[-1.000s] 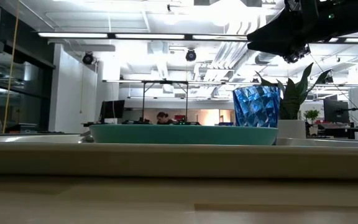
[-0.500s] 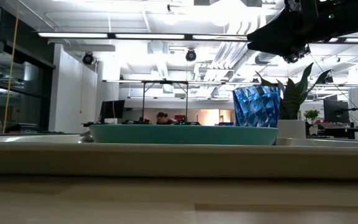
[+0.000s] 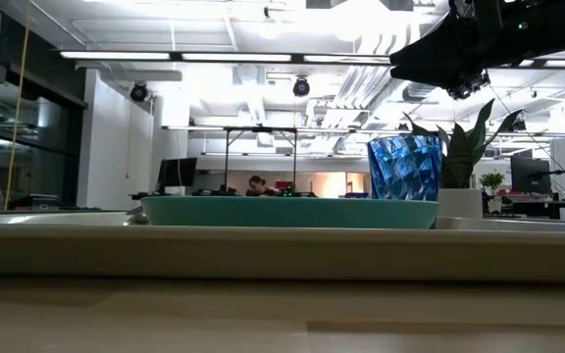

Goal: Pick and place plate/cup/fork/spoon on tray
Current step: Put the pink fork to the left of the blue plate on the gray serving tray

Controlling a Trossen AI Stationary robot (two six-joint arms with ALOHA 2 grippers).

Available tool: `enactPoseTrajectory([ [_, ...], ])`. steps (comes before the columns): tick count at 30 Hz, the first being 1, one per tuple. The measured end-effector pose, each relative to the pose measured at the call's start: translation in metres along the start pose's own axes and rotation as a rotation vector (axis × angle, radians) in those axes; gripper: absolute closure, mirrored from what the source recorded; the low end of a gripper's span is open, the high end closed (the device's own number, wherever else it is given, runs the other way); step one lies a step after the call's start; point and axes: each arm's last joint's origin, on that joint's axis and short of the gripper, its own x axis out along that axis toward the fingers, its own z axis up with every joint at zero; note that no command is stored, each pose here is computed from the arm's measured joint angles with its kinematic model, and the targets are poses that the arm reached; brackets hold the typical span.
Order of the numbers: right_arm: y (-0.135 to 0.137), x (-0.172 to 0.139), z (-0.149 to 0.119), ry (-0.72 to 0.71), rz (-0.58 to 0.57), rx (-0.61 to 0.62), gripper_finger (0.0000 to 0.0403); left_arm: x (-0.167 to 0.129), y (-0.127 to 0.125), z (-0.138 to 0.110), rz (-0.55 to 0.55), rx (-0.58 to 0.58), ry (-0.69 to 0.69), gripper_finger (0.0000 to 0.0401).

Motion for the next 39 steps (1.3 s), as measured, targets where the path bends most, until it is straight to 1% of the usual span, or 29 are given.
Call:
enactPoseTrajectory([
  [2, 0.0, 0.0, 0.0, 0.0, 0.0, 0.0, 0.0182, 0.001, -0.004, 0.0, -0.051, 0.017, -0.002, 0.0238],
  [5, 0.0, 0.0, 0.0, 0.002, 0.0, -0.001, 0.0182, 0.003, -0.009, 0.002, -0.069, 0.02, -0.02, 0.0245],
  [9, 0.0, 0.001, -0.001, 0.008, 0.0, -0.004, 0.0182, 0.004, -0.013, 0.005, -0.09, -0.139, -0.038, 0.0257],
  [11, 0.0, 0.001, -0.001, 0.01, 0.0, -0.005, 0.0182, 0.005, -0.015, 0.006, -0.103, -0.192, -0.05, 0.0263],
  [13, 0.0, 0.001, -0.001, 0.011, 0.0, -0.005, 0.0182, 0.006, -0.018, 0.008, -0.117, -0.17, -0.068, 0.0269],
  [15, 0.0, 0.001, -0.001, 0.01, 0.0, -0.005, 0.0182, 0.006, -0.02, 0.009, -0.119, -0.087, -0.075, 0.0273],
  [16, 0.0, 0.001, -0.001, 0.01, 0.0, -0.005, 0.0182, 0.006, -0.02, 0.008, -0.103, -0.032, -0.075, 0.0274],
  [17, 0.0, 0.001, -0.001, 0.011, 0.0, -0.005, 0.0182, 0.006, -0.019, 0.008, -0.067, 0.018, -0.072, 0.0276],
  [19, 0.0, 0.001, -0.001, 0.01, 0.0, -0.003, 0.0182, 0.007, -0.015, 0.005, 0.059, 0.054, -0.044, 0.0276],
  [21, 0.0, 0.001, -0.001, 0.011, 0.0, -0.004, 0.0182, 0.005, -0.005, 0.0, 0.257, 0.035, -0.004, 0.0277],
  [23, 0.0, 0.001, -0.001, 0.011, 0.0, -0.004, 0.0182, 0.002, 0.008, -0.006, 0.491, -0.021, 0.038, 0.0277],
  [24, 0.0, 0.001, -0.001, 0.011, 0.0, -0.004, 0.0182, -0.001, 0.015, -0.01, 0.59, -0.041, 0.064, 0.0277],
  [25, 0.0, 0.001, -0.001, 0.011, 0.0, -0.005, 0.0182, -0.005, 0.023, -0.014, 0.664, -0.059, 0.096, 0.0277],
  [26, 0.0, 0.001, -0.001, 0.011, 0.0, -0.005, 0.0182, -0.009, 0.031, -0.018, 0.709, -0.089, 0.13, 0.0277],
  [28, 0.0, 0.001, -0.001, 0.011, -0.001, -0.005, 0.0182, -0.018, 0.048, -0.028, 0.733, -0.193, 0.182, 0.0275],
  [30, 0.0, 0.001, -0.001, 0.011, -0.001, -0.005, 0.0182, -0.026, 0.065, -0.036, 0.707, -0.292, 0.196, 0.0271],
  [32, 0.0, 0.001, -0.001, 0.011, -0.001, -0.005, 0.0182, -0.032, 0.079, -0.045, 0.689, -0.357, 0.217, 0.0264],
  [34, 0.0, 0.001, -0.001, 0.011, -0.002, -0.005, 0.0182, -0.035, 0.091, -0.05, 0.689, -0.399, 0.273, 0.0256],
  [36, 0.0, 0.001, -0.001, 0.011, -0.001, -0.005, 0.0182, -0.035, 0.103, -0.051, 0.715, -0.431, 0.361, 0.0247],
  [39, 0.0, 0.001, -0.001, 0.011, -0.002, -0.005, 0.0182, -0.033, 0.119, -0.053, 0.759, -0.475, 0.551, 0.0229],
])
